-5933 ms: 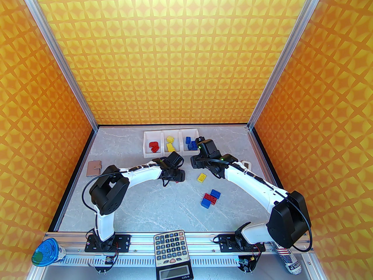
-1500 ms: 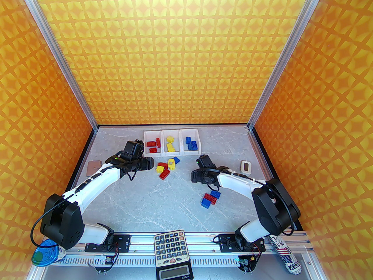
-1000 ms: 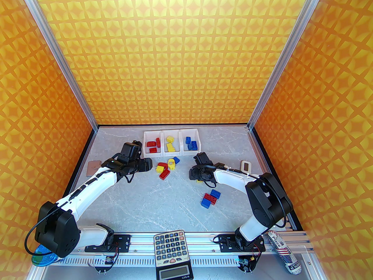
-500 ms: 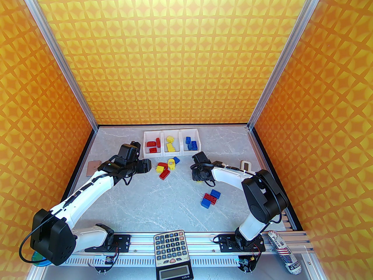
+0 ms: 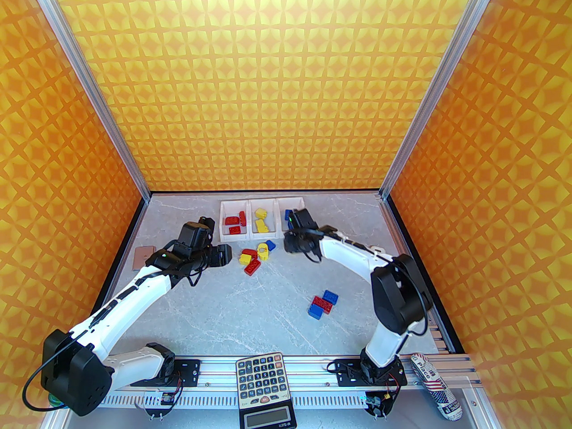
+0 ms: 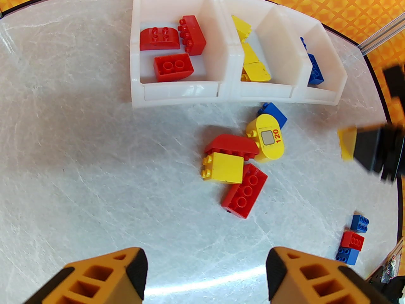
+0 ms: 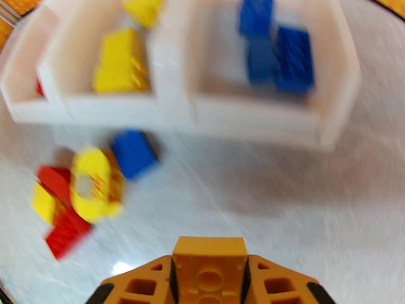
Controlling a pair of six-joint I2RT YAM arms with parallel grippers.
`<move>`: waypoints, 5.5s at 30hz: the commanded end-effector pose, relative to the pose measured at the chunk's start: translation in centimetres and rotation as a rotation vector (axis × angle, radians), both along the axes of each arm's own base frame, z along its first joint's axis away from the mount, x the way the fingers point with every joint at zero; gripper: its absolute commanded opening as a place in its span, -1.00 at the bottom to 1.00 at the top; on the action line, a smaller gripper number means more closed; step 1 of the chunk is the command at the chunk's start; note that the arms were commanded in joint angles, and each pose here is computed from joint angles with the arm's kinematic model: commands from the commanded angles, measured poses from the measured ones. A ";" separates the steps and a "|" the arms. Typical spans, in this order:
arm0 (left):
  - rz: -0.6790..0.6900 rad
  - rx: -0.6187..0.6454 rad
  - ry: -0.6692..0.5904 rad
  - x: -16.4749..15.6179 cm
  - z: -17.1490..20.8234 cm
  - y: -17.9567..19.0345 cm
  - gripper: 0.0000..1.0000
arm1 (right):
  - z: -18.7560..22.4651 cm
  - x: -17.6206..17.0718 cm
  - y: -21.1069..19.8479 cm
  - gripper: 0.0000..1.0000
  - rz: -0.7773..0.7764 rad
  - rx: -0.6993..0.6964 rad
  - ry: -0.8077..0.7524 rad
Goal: Sort the legos into containers by color
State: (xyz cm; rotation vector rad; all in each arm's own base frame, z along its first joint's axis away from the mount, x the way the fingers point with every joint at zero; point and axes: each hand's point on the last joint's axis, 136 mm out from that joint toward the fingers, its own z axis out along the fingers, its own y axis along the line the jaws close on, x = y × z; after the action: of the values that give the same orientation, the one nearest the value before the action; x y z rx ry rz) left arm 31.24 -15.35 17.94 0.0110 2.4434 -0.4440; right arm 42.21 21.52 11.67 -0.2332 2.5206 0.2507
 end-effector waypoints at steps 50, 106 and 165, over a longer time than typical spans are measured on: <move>-0.468 0.007 0.066 -7.5 -4.1 -19.1 0.38 | 3.9 0.1 -9.0 0.24 -0.148 -0.012 -0.047; -0.609 0.303 0.231 -11.2 -14.3 -30.2 -0.05 | -0.8 -3.9 -17.2 0.24 -0.323 0.070 0.037; -0.371 0.494 -0.369 22.8 -1.1 -23.5 0.67 | -1.7 -10.6 -16.3 0.23 -0.295 0.158 0.049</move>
State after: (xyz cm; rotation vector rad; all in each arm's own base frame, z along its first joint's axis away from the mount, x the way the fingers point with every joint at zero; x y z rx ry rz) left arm 53.48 -39.58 14.46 0.7316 2.1613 -0.0179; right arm 31.73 5.17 10.07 0.1910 2.5315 0.3167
